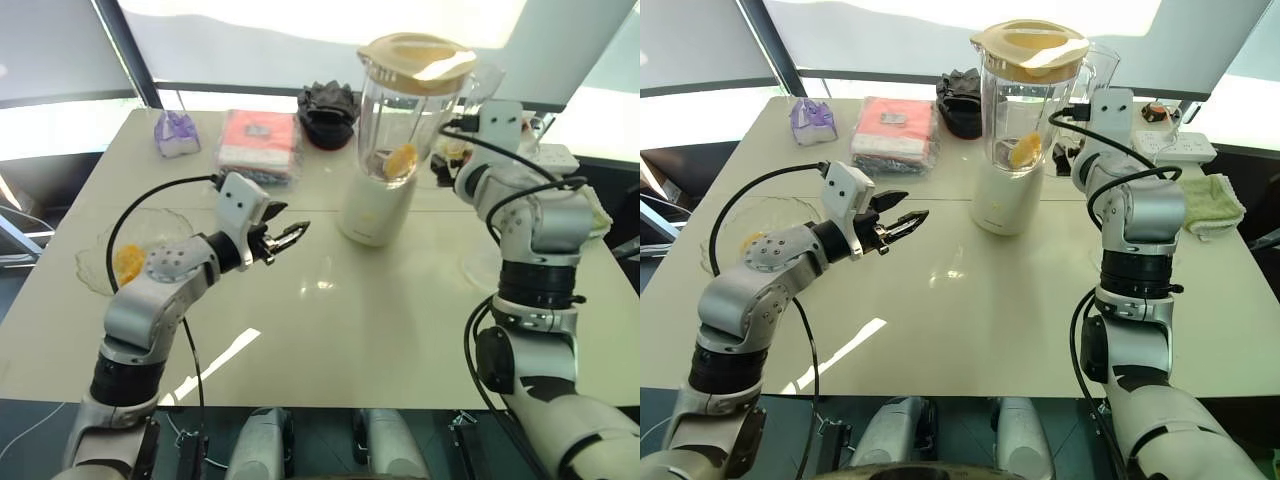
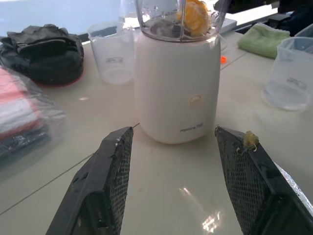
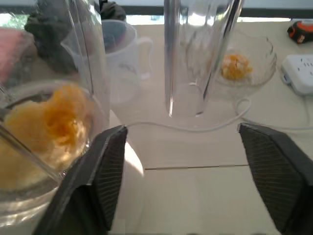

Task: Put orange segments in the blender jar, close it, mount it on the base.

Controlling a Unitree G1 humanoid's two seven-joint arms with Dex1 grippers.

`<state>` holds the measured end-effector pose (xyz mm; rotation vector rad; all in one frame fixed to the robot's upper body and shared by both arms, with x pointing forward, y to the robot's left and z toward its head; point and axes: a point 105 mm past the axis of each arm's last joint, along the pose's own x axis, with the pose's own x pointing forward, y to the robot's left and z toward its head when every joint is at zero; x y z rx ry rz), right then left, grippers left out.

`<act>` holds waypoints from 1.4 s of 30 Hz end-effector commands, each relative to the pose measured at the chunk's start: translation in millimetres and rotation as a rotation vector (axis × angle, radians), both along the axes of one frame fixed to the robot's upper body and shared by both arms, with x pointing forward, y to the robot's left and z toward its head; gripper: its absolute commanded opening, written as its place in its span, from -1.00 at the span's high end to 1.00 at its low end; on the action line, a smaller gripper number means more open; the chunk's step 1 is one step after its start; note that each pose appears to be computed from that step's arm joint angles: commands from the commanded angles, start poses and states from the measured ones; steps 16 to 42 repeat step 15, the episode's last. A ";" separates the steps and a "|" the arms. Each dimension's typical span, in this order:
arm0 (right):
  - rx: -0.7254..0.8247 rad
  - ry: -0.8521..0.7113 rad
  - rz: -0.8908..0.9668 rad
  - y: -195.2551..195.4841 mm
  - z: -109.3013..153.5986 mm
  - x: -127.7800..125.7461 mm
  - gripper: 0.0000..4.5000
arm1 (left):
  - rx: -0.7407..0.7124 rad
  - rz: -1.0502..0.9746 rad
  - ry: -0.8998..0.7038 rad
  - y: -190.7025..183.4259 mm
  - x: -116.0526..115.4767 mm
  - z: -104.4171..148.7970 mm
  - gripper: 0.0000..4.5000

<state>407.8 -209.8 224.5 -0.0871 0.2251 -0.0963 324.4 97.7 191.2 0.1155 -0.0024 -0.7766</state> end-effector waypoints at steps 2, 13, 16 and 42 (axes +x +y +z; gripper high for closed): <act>-0.109 -0.104 -0.005 -7.9 19.9 -12.4 -0.69 | -0.049 0.010 -0.061 7.6 -1.0 16.5 -0.23; -0.155 -0.215 0.153 8.6 -14.6 -92.2 -0.69 | -0.042 0.012 0.031 23.3 -8.6 -4.9 -0.23; -0.140 -0.298 0.220 18.7 -12.2 -109.2 -0.69 | -0.015 0.027 0.054 28.1 -9.9 -14.8 -0.23; -0.140 -0.298 0.220 18.7 -12.2 -109.2 -0.69 | -0.015 0.027 0.054 28.1 -9.9 -14.8 -0.23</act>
